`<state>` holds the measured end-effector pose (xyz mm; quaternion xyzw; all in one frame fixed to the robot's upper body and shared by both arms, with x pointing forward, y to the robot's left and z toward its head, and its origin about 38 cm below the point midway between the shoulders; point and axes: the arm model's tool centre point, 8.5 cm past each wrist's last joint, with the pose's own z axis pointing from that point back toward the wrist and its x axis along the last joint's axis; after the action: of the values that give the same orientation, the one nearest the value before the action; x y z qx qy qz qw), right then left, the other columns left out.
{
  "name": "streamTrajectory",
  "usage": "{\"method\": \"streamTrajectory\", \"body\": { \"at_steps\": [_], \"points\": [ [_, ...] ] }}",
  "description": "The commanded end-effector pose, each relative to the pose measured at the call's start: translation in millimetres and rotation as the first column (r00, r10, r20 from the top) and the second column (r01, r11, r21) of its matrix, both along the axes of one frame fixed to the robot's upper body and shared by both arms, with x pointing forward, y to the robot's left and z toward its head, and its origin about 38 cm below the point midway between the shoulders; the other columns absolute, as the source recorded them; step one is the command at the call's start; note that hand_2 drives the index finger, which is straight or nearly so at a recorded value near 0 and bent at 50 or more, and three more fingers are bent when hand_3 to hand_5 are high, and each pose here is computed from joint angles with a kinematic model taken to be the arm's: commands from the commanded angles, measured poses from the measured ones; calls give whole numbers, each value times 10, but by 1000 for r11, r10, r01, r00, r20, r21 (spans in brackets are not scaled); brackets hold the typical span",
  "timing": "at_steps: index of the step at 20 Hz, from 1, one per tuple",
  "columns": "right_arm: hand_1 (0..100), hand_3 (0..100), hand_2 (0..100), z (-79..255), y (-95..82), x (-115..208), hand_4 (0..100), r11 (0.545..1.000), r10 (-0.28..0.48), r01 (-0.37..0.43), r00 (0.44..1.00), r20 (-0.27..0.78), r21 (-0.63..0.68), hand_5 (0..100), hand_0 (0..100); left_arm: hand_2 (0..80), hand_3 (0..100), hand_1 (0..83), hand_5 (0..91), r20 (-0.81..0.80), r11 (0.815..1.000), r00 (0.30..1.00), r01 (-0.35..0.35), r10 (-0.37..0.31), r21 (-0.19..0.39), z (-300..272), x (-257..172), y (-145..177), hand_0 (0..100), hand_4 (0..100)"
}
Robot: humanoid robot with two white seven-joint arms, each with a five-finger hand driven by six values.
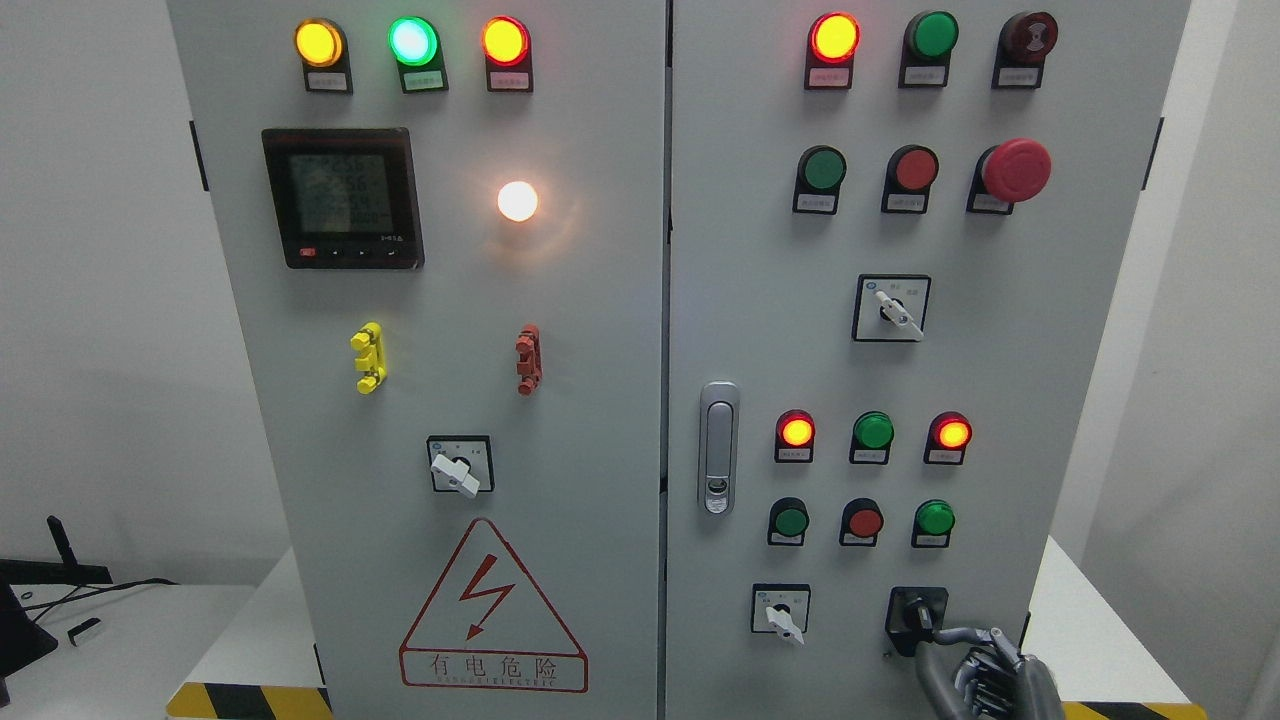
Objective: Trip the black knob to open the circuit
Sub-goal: 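Close the right hand fingers around the black knob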
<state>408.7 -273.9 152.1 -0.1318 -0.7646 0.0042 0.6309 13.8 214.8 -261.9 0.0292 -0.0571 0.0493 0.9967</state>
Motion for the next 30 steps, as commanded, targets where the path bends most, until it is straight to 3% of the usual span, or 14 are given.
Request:
{"method": "streamTrajectory", "body": {
  "at_steps": [1, 30],
  "points": [
    [646, 916, 506, -12, 97, 8, 986, 1000, 10, -10, 1000, -1, 23, 999, 359, 0, 0, 389, 0, 0, 1000, 1000, -5, 5, 0, 0, 0, -2, 120, 0],
    [639, 946, 541, -29, 152, 39, 1000, 998, 30, -29, 999, -18, 59, 1000, 389, 0, 0, 389, 0, 0, 1000, 1000, -5, 5, 0, 0, 0, -2, 120, 0]
  ]
}}
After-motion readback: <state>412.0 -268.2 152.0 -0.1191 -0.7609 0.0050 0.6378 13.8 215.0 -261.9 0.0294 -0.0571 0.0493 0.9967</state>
